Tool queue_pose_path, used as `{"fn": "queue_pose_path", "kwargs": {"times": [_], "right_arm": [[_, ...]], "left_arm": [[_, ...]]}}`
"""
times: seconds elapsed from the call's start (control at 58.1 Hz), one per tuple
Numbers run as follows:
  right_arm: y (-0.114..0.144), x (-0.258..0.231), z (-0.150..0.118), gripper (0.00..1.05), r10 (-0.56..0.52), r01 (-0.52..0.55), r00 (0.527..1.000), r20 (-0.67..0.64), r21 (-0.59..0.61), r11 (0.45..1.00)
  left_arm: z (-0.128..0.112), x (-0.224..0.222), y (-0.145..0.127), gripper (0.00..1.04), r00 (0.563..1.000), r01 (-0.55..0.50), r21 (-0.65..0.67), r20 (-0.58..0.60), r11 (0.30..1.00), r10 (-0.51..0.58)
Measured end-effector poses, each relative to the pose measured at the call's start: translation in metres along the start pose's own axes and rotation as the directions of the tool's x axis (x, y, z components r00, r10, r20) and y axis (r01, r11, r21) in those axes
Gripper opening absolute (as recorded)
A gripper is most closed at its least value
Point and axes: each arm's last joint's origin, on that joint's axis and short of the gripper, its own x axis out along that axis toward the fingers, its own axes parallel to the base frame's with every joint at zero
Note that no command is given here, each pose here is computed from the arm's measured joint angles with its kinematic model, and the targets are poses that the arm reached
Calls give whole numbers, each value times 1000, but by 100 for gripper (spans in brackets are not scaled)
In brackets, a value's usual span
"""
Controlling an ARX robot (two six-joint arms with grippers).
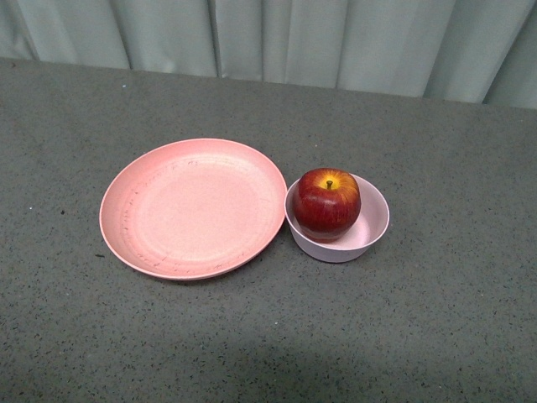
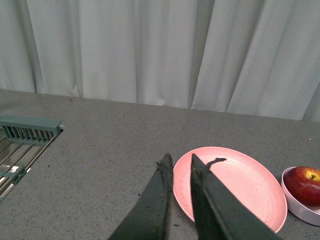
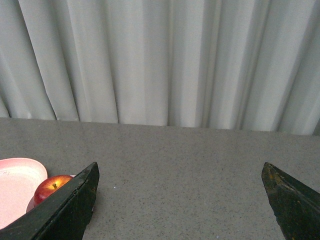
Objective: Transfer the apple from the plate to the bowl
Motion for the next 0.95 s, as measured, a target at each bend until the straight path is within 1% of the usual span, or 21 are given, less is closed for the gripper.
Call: {"fn": "queue_pose_path", "kwargs": {"times": [0.069,0.121,0.155,0.207,0.293,0.431,0.465,0.499,0.568,0.947], "right_arm": [[0,0,0,95,0,0,1000,0,0,1000],[0,0,0,95,0,0,1000,0,0,1000],[0,0,0,95,0,0,1000,0,0,1000],[0,0,0,95,0,0,1000,0,0,1000],[0,0,0,95,0,0,1000,0,0,1000],[0,0,0,95,0,0,1000,0,0,1000],[0,0,0,95,0,0,1000,0,0,1000],[0,0,0,95,0,0,1000,0,0,1000],[0,0,0,95,0,0,1000,0,0,1000],[0,0,0,95,0,0,1000,0,0,1000]], "left_arm": [[0,0,0,31,1000,0,0,0,1000,0],[0,0,0,39,1000,0,0,0,1000,0],[0,0,0,46,1000,0,0,0,1000,0],[0,0,0,53,1000,-1,0,0,1000,1],[0,0,0,69,1000,0,0,0,1000,0],[0,0,0,91,1000,0,0,0,1000,0],[0,0,0,98,1000,0,0,0,1000,0],[0,0,0,100,1000,0,2,0,1000,0],[0,0,0,97,1000,0,2,0,1000,0],[0,0,0,98,1000,0,2,-1,1000,0]]}}
